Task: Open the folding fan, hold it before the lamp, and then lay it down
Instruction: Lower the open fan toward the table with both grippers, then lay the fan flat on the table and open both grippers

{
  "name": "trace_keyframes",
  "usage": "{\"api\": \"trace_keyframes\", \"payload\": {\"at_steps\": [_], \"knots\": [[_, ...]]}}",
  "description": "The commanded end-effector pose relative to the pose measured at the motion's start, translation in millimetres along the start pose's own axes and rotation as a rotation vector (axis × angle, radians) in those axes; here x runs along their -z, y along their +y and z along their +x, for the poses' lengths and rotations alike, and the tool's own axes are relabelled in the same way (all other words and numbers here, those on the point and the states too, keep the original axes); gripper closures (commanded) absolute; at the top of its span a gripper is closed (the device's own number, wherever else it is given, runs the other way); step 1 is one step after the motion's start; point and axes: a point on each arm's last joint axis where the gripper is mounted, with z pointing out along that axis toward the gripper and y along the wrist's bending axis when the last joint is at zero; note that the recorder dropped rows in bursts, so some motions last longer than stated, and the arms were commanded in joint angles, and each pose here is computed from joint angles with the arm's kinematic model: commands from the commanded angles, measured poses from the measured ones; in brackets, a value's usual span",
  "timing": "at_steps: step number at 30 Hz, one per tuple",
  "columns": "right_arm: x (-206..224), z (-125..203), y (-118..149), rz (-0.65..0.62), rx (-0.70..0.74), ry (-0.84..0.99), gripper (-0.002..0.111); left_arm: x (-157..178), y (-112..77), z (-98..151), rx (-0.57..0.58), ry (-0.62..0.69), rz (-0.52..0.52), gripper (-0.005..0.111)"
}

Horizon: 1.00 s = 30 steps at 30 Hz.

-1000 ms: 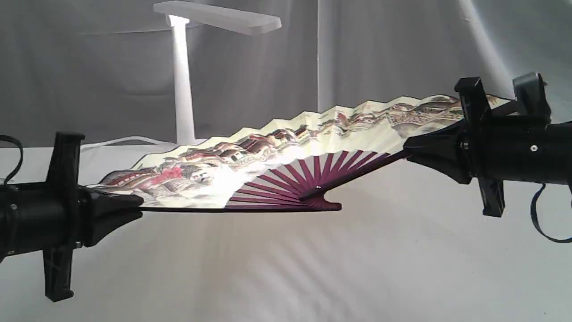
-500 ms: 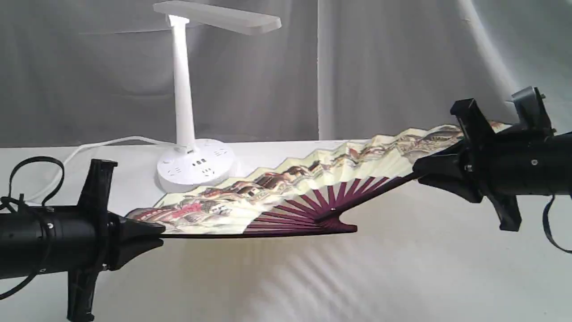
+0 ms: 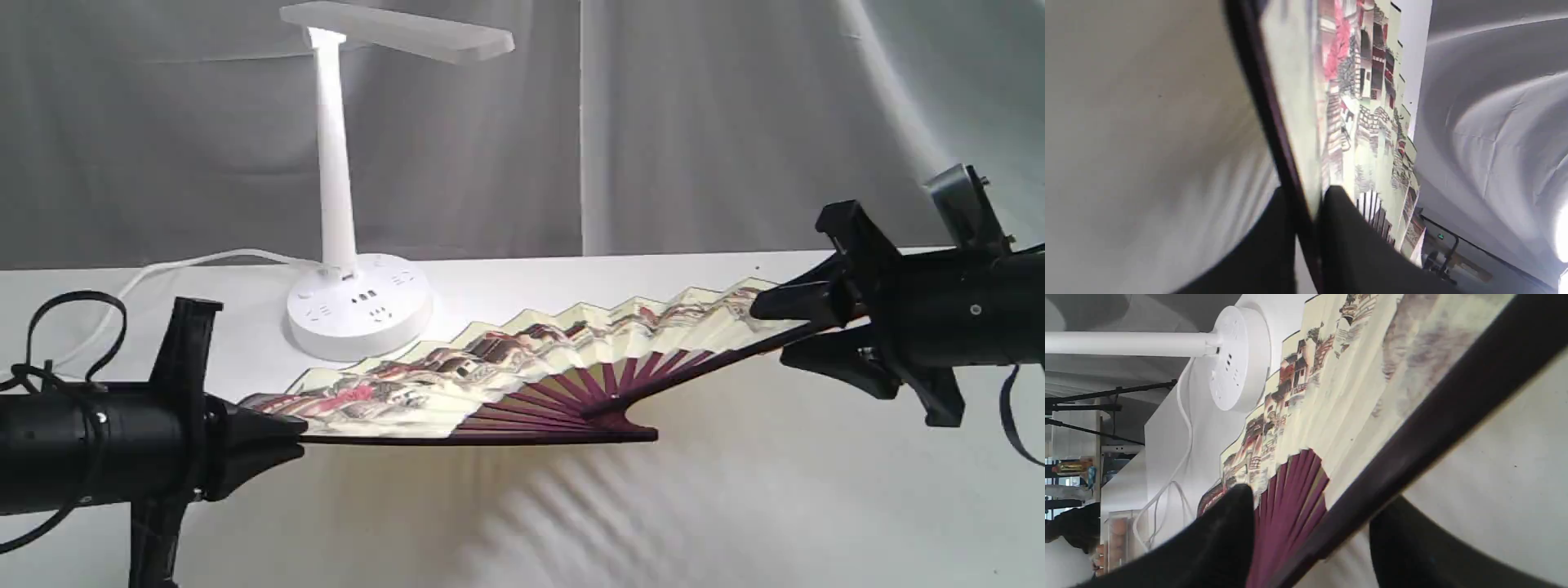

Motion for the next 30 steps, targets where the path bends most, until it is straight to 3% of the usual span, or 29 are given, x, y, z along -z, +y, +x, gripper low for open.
{"api": "trace_keyframes", "payload": {"at_steps": [1, 7, 15, 30], "knots": [[4, -3, 1, 0.004, 0.017, -0.021, 0.057, -13, 9.8, 3, -0.072, -0.003, -0.079, 0.107], [4, -2, -3, 0.041, 0.031, -0.009, 0.053, -40, 6.8, 15, -0.115, 0.058, -0.110, 0.107], [5, -3, -8, 0.098, 0.044, -0.015, 0.053, -44, 3.9, 19, -0.143, 0.102, -0.095, 0.105], [5, -2, -9, 0.113, 0.058, -0.009, 0.053, -45, -8.7, 13, -0.178, 0.049, -0.076, 0.068]]}}
